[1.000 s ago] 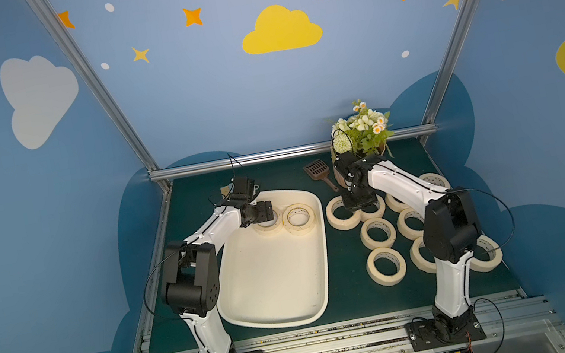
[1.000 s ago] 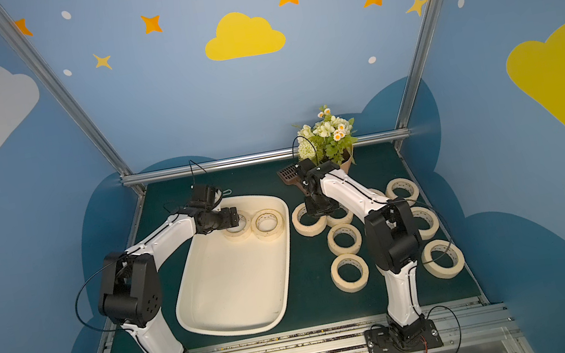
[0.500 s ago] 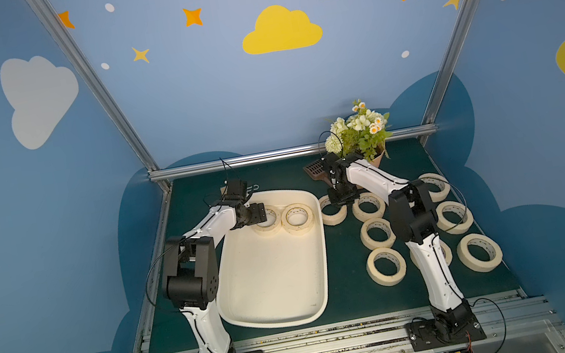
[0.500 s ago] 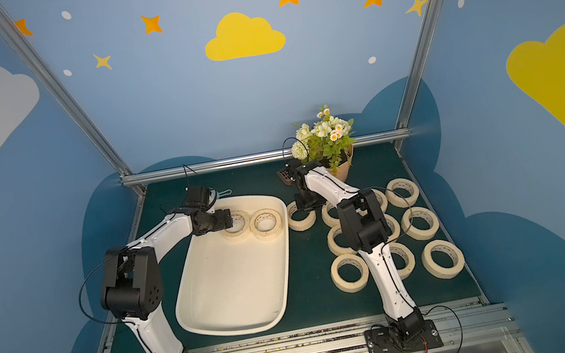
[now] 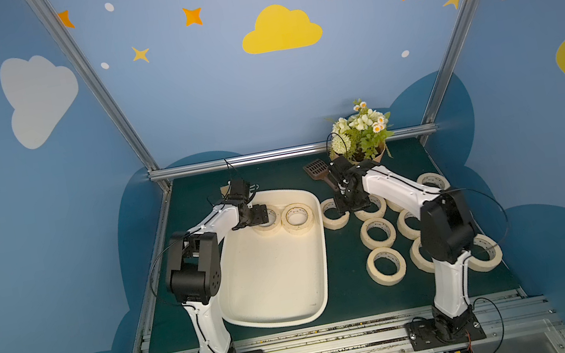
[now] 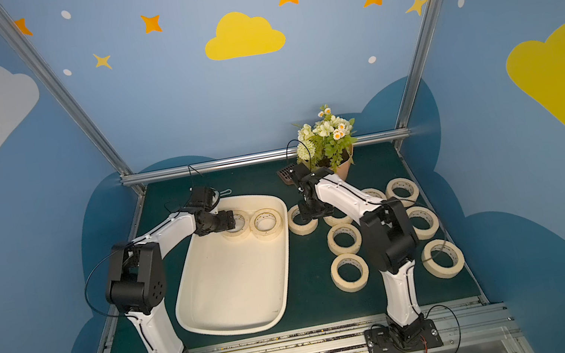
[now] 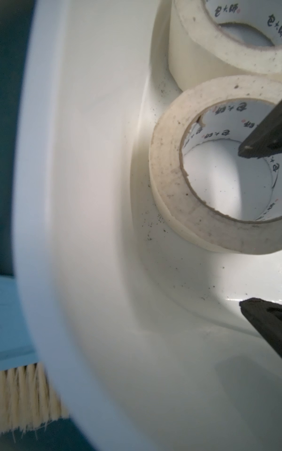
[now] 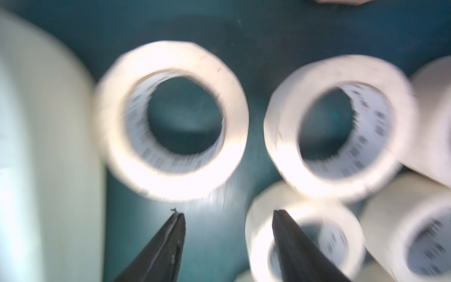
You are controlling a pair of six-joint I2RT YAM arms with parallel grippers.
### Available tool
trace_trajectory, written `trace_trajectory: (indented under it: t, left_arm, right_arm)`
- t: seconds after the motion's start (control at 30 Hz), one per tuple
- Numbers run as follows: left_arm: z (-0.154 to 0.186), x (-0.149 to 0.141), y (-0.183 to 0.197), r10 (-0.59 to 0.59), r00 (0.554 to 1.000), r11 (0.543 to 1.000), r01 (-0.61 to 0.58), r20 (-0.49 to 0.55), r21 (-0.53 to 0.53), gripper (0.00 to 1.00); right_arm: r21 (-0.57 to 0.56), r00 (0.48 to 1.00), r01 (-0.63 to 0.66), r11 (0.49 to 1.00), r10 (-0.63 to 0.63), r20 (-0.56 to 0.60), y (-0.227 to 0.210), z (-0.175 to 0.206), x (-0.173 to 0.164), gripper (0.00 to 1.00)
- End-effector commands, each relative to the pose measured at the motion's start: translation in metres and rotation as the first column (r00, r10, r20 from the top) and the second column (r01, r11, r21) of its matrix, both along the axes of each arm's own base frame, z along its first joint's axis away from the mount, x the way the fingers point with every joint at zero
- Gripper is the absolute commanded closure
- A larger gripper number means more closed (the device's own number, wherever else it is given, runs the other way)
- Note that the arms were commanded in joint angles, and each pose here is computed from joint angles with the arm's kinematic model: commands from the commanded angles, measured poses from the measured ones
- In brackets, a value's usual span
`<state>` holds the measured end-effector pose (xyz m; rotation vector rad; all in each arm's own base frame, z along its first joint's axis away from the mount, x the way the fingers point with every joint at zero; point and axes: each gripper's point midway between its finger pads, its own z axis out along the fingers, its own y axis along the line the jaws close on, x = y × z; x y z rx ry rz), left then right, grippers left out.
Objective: Take out the art tape in the storage box
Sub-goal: Place the art tape at the center of the board, then pick up the art tape from the storage box.
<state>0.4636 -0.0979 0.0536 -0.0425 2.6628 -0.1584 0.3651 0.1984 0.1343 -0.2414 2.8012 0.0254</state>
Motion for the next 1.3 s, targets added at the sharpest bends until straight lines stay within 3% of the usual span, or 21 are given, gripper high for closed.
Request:
trace_trajectory:
  t: [0.0,0.13,0.3,0.37,0.53,0.7,0.93,1.1,1.27]
  left_arm:
    - [-0.013,0.001,0.009,0.027,0.999,1.000,-0.026,-0.045,0.015,0.16]
    - [-0.023,0.002,0.005,0.026,0.996,1.000,-0.026,-0.083,-0.004,0.34]
    - [-0.025,0.001,0.002,0.022,0.997,0.999,-0.023,-0.081,-0.022,0.73]
    - [-0.019,-0.002,0.005,0.021,0.996,1.000,-0.022,-0.081,-0.008,0.82]
    - [0.024,-0.021,0.012,0.013,0.999,0.999,-0.011,-0.030,0.051,0.90]
    - [0.060,-0.062,-0.011,-0.059,0.998,0.996,0.058,0.022,0.062,0.92]
    - [0.077,-0.110,-0.055,-0.171,0.985,0.983,0.169,0.021,0.072,0.91]
    - [0.076,-0.121,-0.073,-0.216,0.976,0.972,0.214,0.016,0.093,0.91]
    - [0.081,-0.128,-0.087,-0.233,0.972,0.971,0.231,0.029,0.069,0.91]
  right_arm:
    - [0.030,0.997,-0.020,0.999,0.018,0.079,0.001,0.036,-0.035,0.37]
    - [0.055,0.997,-0.036,0.998,0.032,0.066,-0.001,0.041,-0.080,0.37]
    - [0.098,0.997,-0.055,0.994,0.048,0.066,0.000,0.046,-0.110,0.37]
    - [0.111,0.997,-0.054,0.992,0.048,0.056,0.001,0.045,-0.115,0.37]
    - [0.144,0.993,-0.109,0.984,0.102,0.054,0.030,0.052,-0.122,0.37]
    - [0.234,0.979,-0.202,0.951,0.199,0.034,0.086,0.051,-0.117,0.37]
    - [0.319,0.963,-0.260,0.912,0.269,0.013,0.144,0.048,-0.103,0.38]
    - [0.345,0.958,-0.278,0.897,0.283,0.036,0.160,0.056,-0.101,0.38]
    - [0.325,0.963,-0.257,0.910,0.271,0.004,0.161,0.039,-0.096,0.38]
